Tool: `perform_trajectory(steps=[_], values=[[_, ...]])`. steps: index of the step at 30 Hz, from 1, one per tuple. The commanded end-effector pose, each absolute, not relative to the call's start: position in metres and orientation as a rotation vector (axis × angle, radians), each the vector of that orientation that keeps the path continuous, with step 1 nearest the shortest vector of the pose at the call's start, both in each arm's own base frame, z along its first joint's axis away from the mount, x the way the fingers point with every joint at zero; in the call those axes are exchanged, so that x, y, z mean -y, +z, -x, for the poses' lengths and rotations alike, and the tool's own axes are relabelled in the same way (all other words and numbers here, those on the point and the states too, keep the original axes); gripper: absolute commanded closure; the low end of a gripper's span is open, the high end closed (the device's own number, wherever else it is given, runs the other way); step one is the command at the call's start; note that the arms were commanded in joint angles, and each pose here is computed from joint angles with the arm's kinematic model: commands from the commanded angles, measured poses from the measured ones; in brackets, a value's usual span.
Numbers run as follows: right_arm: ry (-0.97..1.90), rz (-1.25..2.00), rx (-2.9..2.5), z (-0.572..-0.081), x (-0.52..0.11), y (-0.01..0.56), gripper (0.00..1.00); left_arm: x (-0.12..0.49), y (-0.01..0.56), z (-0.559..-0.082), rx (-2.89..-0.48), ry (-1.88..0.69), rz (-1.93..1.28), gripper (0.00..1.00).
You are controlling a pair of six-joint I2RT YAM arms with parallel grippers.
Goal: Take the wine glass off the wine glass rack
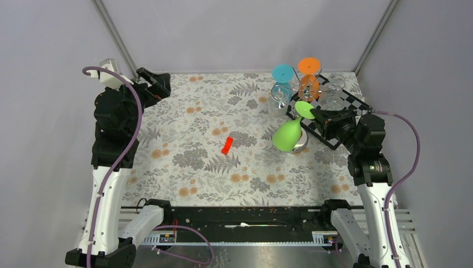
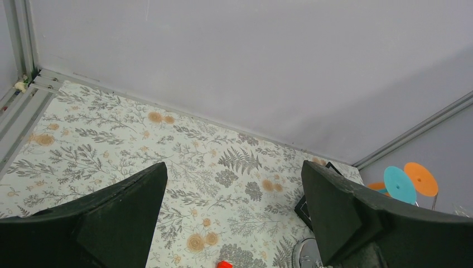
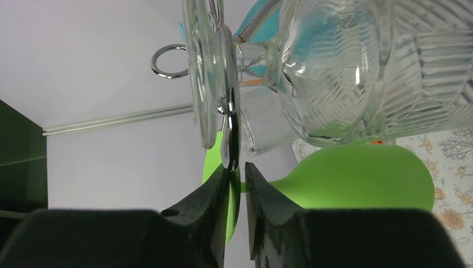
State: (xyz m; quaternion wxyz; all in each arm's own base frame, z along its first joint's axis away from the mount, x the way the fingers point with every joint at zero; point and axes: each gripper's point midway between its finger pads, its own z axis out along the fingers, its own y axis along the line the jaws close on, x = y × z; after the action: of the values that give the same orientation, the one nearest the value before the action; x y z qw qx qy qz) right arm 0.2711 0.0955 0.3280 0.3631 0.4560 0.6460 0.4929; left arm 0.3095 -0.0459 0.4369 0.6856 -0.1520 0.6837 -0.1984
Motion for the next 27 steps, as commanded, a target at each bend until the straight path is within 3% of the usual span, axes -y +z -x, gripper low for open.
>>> perform_trajectory(steps=[1, 9, 27], values=[[1.317, -1.139, -1.624, -0.266, -0.099, 0.344, 0.8, 0.041, 0.459, -0.308, -1.465, -0.443, 0.361, 0.01], [1.298, -1.12, -1.625, -0.264, -0.097, 0.349, 1.0, 0.039, 0.458, -0.309, -1.465, -0.436, 0.368, 0.01], [1.325, -0.93, -1.533, -0.262, -0.099, 0.384, 1.0, 0.037, 0.458, -0.307, -1.461, -0.431, 0.381, 0.01]])
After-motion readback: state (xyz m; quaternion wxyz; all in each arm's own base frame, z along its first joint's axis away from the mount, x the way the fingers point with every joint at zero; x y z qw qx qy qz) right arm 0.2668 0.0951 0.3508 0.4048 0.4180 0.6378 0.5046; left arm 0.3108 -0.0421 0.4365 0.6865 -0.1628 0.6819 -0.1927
